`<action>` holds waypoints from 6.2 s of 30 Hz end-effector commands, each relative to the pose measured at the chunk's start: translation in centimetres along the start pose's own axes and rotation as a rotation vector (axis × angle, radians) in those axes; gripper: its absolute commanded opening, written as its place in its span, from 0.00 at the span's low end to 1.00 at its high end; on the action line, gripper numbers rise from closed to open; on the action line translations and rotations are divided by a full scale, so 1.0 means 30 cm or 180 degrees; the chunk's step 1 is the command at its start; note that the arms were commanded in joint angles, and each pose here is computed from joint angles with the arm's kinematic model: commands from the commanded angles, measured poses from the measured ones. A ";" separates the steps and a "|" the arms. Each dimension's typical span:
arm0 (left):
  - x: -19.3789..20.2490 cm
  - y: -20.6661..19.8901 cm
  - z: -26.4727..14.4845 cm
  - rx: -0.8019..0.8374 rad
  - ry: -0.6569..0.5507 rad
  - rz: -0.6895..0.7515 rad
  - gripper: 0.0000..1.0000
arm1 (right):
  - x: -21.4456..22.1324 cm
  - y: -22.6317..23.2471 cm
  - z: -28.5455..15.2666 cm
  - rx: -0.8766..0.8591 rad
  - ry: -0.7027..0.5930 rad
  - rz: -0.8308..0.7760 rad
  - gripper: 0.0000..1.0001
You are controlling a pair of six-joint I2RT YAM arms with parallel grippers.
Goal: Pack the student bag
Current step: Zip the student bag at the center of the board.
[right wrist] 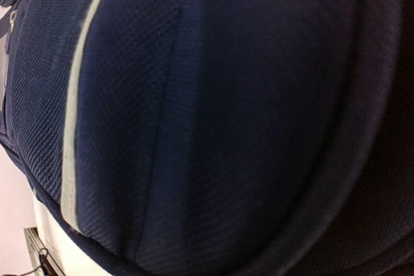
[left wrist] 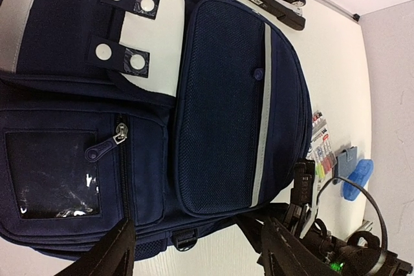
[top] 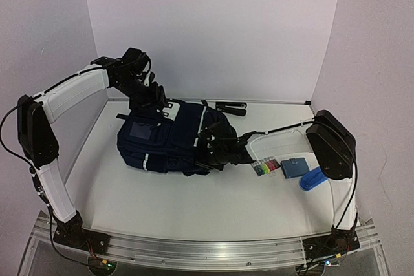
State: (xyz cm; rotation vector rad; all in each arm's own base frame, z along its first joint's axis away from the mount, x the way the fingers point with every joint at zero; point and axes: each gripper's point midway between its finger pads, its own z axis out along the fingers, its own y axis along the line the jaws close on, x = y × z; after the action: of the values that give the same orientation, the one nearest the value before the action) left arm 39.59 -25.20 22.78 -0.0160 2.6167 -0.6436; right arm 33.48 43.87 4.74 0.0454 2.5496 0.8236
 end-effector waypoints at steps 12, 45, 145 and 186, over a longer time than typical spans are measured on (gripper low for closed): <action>0.254 -0.052 -0.097 0.0787 0.0080 0.1347 0.63 | -0.136 0.085 -0.217 -0.0064 -0.0311 -0.0783 0.00; 0.384 0.101 0.347 -0.0663 0.0406 0.3207 0.25 | -0.099 0.156 -0.264 -0.0486 0.0036 -0.1141 0.00; 0.562 -0.110 0.152 -0.0158 0.0024 0.4219 0.24 | 0.026 0.293 -0.318 -0.1651 0.0551 -0.1530 0.00; 0.556 -0.139 0.170 -0.0037 -0.0104 0.4200 0.45 | 0.026 0.301 -0.327 -0.1773 0.0638 -0.1464 0.00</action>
State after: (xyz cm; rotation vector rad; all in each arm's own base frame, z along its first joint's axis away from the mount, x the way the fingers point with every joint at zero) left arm 23.91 -30.15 11.77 1.5591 2.0366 -0.1029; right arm 26.69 44.28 12.75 -0.7688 2.4150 1.2746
